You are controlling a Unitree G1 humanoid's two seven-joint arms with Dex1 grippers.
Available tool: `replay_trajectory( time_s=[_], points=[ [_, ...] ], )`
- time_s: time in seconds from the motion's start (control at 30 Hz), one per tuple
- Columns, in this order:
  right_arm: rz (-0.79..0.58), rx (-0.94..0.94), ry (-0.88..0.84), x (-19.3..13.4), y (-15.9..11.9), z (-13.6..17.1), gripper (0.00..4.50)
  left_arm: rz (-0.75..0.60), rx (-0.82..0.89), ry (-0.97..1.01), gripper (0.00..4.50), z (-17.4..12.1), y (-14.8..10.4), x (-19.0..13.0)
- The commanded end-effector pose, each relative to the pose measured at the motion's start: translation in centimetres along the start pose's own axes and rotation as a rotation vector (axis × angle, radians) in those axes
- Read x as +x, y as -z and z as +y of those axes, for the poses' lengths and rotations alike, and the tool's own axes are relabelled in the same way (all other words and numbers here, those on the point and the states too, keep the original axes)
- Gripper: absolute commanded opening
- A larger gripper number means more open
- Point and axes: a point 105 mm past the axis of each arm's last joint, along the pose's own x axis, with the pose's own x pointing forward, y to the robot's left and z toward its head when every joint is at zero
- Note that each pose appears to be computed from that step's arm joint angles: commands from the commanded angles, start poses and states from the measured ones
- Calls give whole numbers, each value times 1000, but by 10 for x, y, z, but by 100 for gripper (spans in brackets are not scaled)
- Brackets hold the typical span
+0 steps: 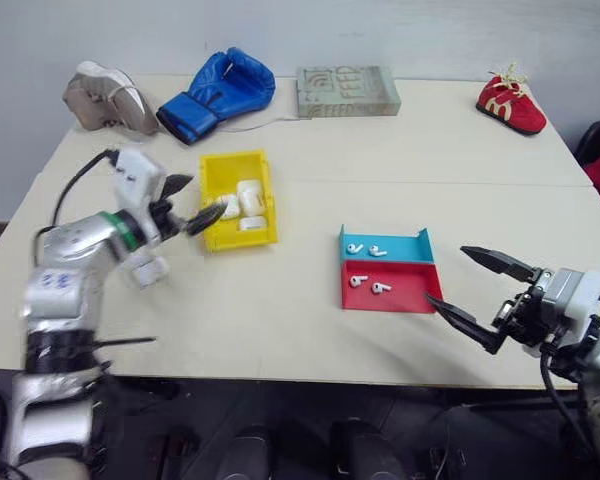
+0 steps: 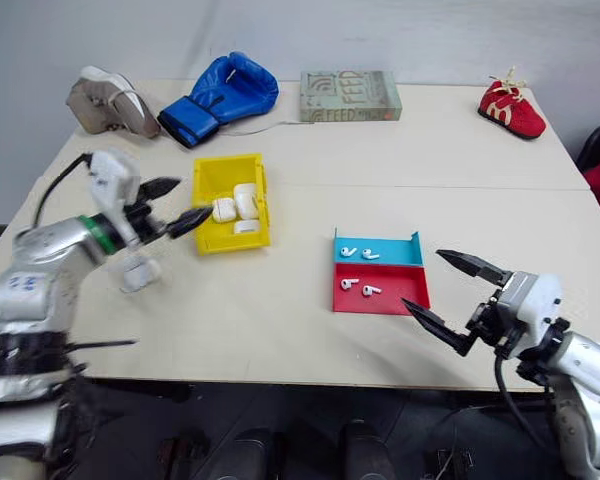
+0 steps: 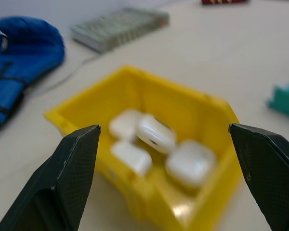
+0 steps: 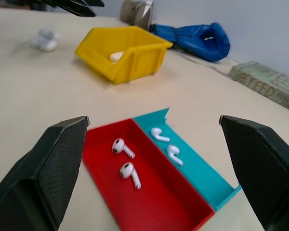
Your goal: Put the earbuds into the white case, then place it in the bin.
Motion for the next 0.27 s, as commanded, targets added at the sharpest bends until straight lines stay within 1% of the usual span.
replay_trajectory(
  time_s=[0.03,0.2,0.27],
  points=[
    [35,-41,-35,-19,0,-13,450,-47,152,-19,446,-7,-7,-46],
    [127,-65,-110,-38,15,-18,450,130,126,-68,446,-18,38,-101],
    [137,-60,-124,-42,19,-18,450,157,118,-98,446,-19,47,-113]
  ],
)
